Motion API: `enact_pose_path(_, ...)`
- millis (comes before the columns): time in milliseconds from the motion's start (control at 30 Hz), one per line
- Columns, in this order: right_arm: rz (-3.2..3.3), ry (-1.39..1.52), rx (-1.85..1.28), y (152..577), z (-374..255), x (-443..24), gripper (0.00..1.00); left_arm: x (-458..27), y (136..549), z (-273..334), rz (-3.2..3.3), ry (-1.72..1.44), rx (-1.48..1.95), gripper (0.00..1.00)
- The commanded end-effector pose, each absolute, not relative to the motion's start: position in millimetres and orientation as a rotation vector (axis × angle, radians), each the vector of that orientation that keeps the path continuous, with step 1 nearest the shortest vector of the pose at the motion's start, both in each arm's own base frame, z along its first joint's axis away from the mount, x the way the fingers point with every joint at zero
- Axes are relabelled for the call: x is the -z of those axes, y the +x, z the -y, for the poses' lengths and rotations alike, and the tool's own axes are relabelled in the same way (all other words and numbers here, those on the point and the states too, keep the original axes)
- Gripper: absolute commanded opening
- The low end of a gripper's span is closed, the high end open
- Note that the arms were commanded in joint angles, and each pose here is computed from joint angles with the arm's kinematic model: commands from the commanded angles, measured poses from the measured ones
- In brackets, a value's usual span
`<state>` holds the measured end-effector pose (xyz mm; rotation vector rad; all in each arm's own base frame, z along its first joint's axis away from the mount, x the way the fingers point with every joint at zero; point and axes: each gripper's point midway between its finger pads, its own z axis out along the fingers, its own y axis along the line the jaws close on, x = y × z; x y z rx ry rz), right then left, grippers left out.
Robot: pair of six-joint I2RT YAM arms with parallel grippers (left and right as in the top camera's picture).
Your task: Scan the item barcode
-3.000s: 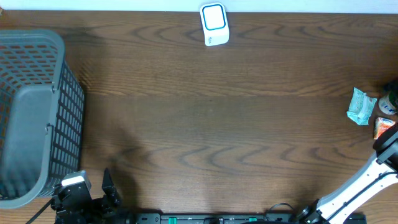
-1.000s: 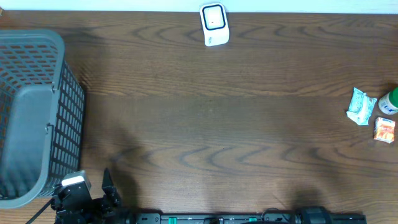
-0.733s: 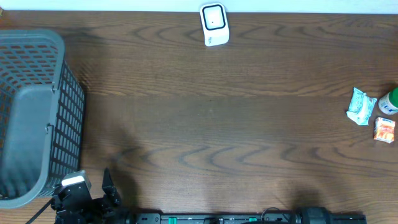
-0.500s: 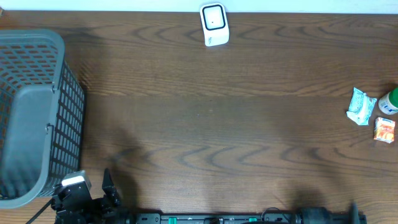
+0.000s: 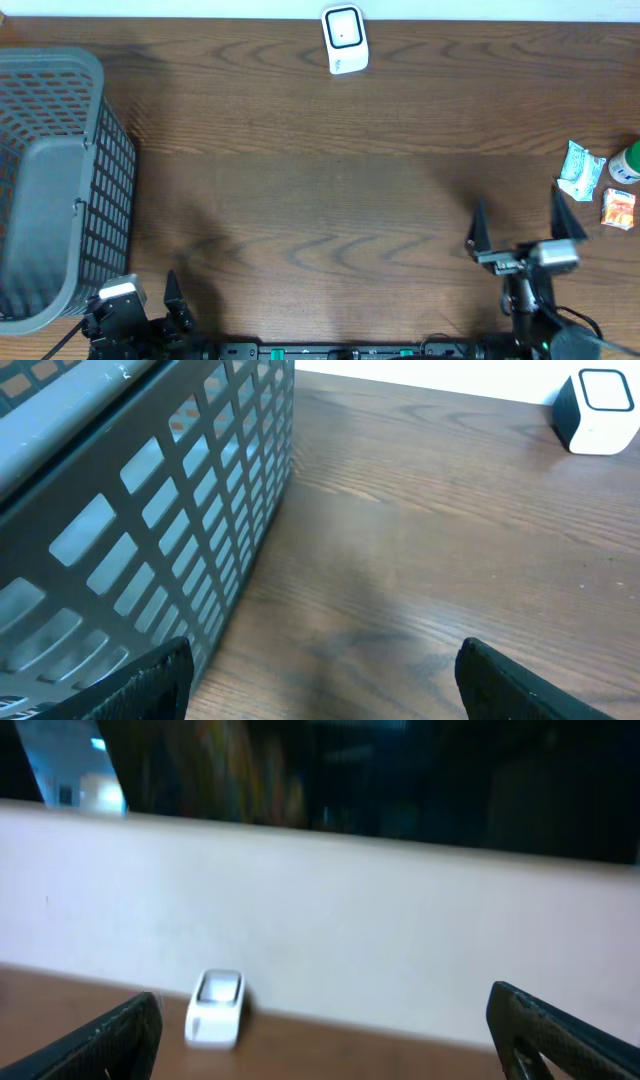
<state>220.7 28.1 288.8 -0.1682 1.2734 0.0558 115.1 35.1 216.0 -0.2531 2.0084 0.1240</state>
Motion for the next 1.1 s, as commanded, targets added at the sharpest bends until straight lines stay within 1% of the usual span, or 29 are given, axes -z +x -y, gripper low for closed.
enact_pose_path(0,-1.313,-0.112,-0.045,228.3,-19.3,-267.6,0.99,-216.9,114.6,-36.1,-2.004,-0.238,-0.139,0.84)
enact_pose_path(333,-1.485,-0.1,-0.062,245.0,-19.2,-195.2,0.99,-217.0,114.7,-36.1,-2.004,-0.237,-0.139,0.84)
enact_pose_path(500,-1.572,-0.095,-0.066,245.9,-18.6,-174.0,0.99,-216.9,114.6,-36.1,-2.004,-0.237,-0.139,0.84)
enact_pose_path(567,-1.634,-0.095,-0.068,245.4,-18.5,-158.9,0.99,-216.9,114.6,-36.1,-2.004,-0.237,-0.139,0.84)
enact_pose_path(1067,-1.642,-0.092,-0.064,245.7,-17.8,-157.0,0.99,-216.9,114.6,-36.1,-2.004,-0.237,-0.139,0.84)
